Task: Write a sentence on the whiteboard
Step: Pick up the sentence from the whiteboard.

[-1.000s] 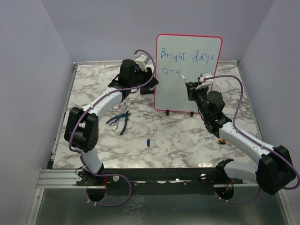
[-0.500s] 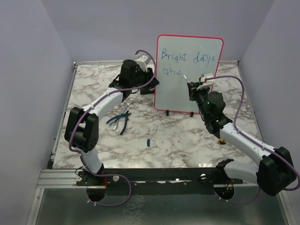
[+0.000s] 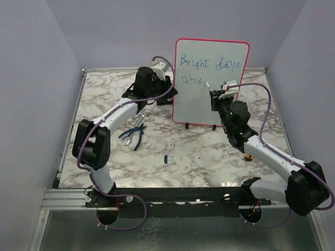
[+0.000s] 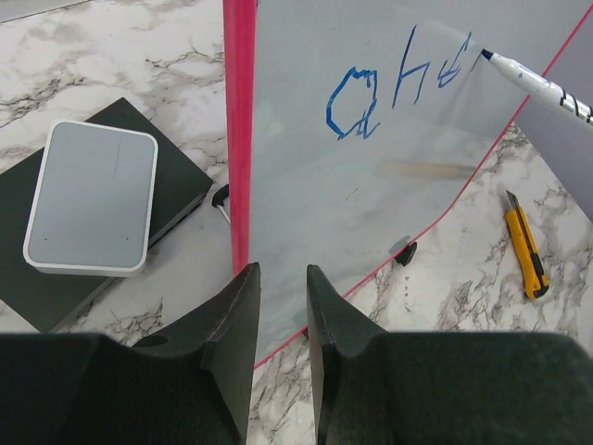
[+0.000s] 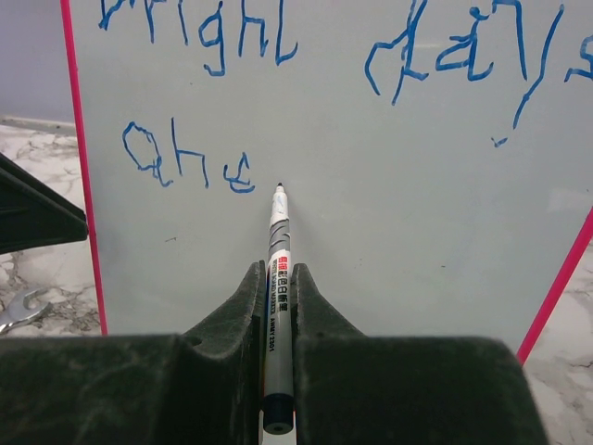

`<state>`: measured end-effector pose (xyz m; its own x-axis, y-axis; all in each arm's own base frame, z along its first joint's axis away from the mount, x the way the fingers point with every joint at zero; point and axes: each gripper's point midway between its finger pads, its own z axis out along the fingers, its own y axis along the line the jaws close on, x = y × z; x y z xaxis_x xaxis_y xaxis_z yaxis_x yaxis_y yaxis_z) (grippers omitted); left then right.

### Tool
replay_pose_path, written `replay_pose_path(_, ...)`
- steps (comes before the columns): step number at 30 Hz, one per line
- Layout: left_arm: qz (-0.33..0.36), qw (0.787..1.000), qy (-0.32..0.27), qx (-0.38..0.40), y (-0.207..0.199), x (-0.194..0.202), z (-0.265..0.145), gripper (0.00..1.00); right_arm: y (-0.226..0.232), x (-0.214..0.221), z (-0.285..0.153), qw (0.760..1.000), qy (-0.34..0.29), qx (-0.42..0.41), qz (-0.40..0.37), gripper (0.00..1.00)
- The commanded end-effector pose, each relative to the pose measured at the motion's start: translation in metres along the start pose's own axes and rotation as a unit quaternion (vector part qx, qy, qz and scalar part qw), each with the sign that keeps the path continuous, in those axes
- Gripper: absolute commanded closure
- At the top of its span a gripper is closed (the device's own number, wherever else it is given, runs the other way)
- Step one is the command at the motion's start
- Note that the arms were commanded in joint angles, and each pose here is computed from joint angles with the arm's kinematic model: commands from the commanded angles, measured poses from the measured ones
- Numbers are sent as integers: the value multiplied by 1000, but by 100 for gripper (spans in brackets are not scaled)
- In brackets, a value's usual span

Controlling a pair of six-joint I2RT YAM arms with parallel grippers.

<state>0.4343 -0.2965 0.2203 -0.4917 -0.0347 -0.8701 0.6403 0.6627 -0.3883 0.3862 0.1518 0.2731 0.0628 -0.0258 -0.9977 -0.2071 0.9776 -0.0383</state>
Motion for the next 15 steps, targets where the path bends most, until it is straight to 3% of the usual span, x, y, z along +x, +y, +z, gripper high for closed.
replay_pose_path(1, 7, 1000, 5, 2, -3, 4, 0, 73, -6, -19, 7, 1000, -24, 18, -4, 99)
replay_pose_path(15, 8, 1000, 4, 2, -4, 3, -1, 73, 8, -14, 12, 1000, -15, -17, -13, 99)
